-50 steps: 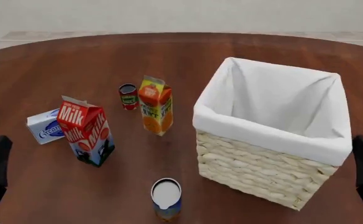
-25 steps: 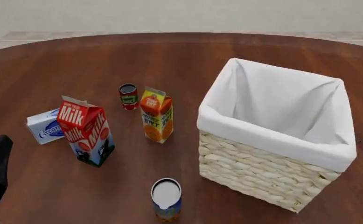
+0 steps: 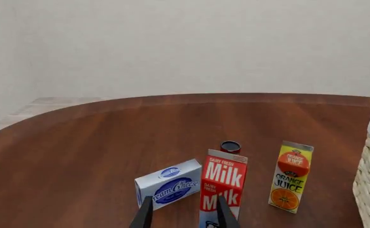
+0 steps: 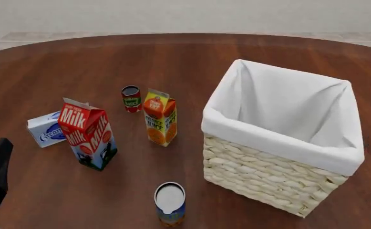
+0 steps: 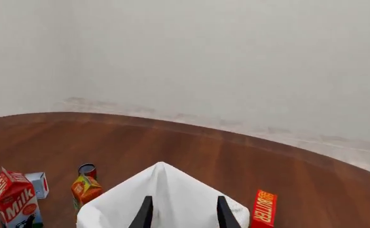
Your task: Pick up the orange juice, and put it in the basket.
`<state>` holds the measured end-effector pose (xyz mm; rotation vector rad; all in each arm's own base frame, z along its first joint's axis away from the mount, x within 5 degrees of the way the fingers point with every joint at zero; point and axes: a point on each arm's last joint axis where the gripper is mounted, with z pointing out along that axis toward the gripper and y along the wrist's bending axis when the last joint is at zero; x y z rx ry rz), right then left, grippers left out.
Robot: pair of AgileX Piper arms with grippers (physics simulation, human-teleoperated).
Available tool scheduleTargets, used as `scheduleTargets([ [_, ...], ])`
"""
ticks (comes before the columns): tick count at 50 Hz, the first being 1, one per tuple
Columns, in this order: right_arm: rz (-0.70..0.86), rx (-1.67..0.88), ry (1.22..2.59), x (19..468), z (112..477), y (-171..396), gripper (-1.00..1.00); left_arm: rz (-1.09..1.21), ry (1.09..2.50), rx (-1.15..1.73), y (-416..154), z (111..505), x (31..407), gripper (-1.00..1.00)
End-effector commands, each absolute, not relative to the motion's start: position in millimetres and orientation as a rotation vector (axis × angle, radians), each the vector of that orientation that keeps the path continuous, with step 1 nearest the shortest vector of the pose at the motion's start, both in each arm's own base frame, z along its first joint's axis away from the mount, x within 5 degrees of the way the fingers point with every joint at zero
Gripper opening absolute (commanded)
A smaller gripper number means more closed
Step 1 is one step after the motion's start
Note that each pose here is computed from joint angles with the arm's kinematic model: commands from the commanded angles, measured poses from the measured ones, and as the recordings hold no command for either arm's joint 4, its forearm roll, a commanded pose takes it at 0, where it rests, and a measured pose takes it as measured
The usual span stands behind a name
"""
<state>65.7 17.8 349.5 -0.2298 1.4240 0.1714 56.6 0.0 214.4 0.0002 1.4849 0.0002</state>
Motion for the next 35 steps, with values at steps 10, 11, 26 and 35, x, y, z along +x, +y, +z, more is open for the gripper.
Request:
scheduleTargets([
  [10, 0.350, -0.465, 1.594, 146, 370, 82, 1.00, 0.000, 1.485, 0.000, 0, 214, 57, 1.00],
  [11, 0.357, -0.481, 1.603, 150, 370, 87, 1.00, 0.000, 1.485, 0.000, 0, 214, 57, 1.00],
  [26, 0.490, -0.611, 1.695, 179, 398, 147, 1.00, 0.000, 1.485, 0.000, 0, 214, 57, 1.00],
  [35, 0.502, -0.730, 1.756, 196, 409, 186, 1.00, 0.000, 1.485, 0.000, 0, 214, 57, 1.00],
])
